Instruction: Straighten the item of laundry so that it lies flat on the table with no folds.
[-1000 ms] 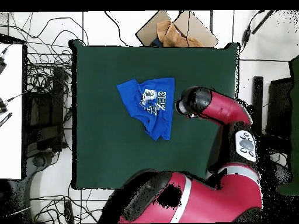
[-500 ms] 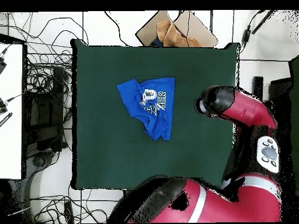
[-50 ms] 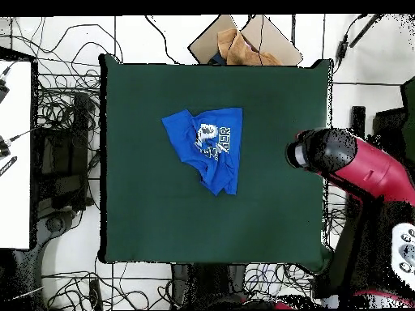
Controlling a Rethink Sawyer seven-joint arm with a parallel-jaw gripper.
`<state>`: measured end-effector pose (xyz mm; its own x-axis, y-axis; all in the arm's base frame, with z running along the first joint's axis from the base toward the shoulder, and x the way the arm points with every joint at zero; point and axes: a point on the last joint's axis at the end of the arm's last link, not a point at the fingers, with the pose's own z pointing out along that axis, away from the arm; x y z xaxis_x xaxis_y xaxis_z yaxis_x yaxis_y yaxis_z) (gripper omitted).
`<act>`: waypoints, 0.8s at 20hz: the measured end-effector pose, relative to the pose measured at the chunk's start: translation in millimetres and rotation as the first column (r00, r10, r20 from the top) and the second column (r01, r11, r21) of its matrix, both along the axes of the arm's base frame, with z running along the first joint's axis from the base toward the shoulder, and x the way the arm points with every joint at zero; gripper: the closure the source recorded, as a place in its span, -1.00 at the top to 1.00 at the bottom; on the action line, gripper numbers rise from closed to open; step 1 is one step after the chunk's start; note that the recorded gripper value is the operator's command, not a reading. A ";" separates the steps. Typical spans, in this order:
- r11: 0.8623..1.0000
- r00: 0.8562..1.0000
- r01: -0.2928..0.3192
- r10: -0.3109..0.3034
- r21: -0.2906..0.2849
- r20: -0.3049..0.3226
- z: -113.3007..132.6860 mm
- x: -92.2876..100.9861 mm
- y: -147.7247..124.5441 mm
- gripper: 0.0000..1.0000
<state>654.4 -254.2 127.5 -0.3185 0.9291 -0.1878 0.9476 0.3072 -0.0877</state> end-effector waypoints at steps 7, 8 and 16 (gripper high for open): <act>1.000 1.000 0.003 -0.003 -0.002 0.001 -0.3 0.2 -3.9 -1.00; 1.000 1.000 0.003 -0.003 0.000 -0.001 -2.3 -0.2 -3.7 -1.00; 1.000 0.999 -0.001 0.002 0.020 -0.035 -27.8 -5.4 2.4 -1.00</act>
<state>649.0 -251.8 99.7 -0.3258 0.9321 -0.1583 0.9436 0.3104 -0.1150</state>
